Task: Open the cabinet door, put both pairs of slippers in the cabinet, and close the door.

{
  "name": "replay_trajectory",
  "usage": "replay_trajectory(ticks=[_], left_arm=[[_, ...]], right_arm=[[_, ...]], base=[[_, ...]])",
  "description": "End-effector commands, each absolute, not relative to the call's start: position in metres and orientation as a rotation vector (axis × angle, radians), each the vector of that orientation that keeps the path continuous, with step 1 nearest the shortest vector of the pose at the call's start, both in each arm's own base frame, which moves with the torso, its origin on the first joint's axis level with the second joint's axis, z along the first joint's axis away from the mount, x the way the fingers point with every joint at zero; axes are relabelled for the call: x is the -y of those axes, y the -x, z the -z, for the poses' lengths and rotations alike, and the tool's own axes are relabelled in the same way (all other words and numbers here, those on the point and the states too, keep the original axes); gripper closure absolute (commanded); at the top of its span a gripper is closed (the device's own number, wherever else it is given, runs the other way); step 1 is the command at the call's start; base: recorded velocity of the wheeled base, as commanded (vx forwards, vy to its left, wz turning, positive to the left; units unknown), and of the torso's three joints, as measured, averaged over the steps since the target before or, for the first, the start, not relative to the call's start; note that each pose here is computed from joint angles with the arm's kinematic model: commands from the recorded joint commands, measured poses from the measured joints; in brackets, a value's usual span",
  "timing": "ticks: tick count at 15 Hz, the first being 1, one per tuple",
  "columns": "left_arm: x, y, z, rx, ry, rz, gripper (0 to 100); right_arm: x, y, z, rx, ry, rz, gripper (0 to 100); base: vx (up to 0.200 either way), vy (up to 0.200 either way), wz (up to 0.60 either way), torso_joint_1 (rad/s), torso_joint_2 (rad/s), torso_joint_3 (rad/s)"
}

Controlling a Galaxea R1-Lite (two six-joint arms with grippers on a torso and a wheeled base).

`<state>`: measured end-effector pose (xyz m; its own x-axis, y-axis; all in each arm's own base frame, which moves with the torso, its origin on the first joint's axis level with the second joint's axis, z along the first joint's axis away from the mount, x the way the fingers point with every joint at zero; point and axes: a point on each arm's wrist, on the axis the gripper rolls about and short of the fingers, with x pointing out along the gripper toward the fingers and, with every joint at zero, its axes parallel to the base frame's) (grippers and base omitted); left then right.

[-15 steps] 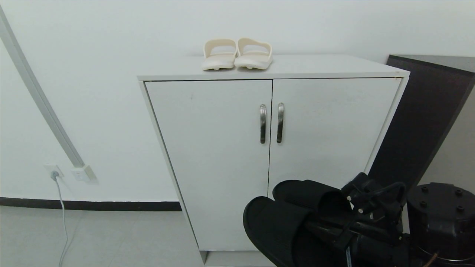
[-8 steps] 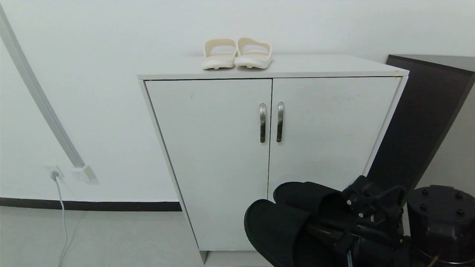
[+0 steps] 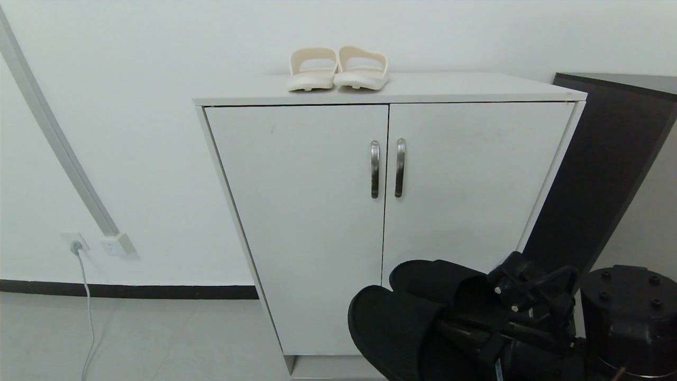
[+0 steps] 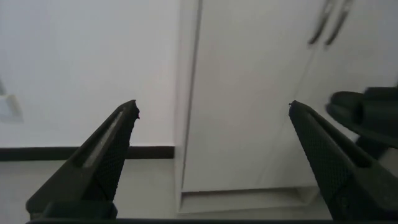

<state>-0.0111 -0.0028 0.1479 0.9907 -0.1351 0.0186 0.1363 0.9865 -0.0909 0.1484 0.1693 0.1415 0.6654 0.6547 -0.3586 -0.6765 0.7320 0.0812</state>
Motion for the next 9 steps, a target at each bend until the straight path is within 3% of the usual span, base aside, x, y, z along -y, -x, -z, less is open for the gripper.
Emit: replay_trajectory(ticks=[1, 3, 5, 6, 9], left_arm=[[0.008, -0.045, -0.181, -0.108, 0.058, 0.352, 0], [0.010, -0.078, -0.185, -0.140, -0.008, 0.418, 0], [0.019, -0.099, -0.194, -0.103, 0.003, 0.499, 0], [0.034, -0.115, -0.207, -0.064, 0.058, 0.552, 0], [0.076, -0.149, -0.226, -0.052, 0.070, 0.623, 0]], right_arm=[[-0.169, -0.148, -0.141, -0.384, 0.062, -0.754, 100], [-0.170, -0.146, -0.140, -0.387, 0.065, -0.761, 100], [-0.170, -0.146, -0.139, -0.390, 0.066, -0.763, 100], [-0.170, -0.146, -0.139, -0.388, 0.066, -0.764, 100], [-0.170, -0.146, -0.140, -0.377, 0.060, -0.767, 100]], base=[[0.000, 0.000, 0.00, 0.000, 0.00, 0.000], [0.000, 0.000, 0.00, 0.000, 0.00, 0.000], [0.000, 0.000, 0.00, 0.000, 0.00, 0.000], [0.000, 0.000, 0.00, 0.000, 0.00, 0.000], [0.000, 0.000, 0.00, 0.000, 0.00, 0.000]])
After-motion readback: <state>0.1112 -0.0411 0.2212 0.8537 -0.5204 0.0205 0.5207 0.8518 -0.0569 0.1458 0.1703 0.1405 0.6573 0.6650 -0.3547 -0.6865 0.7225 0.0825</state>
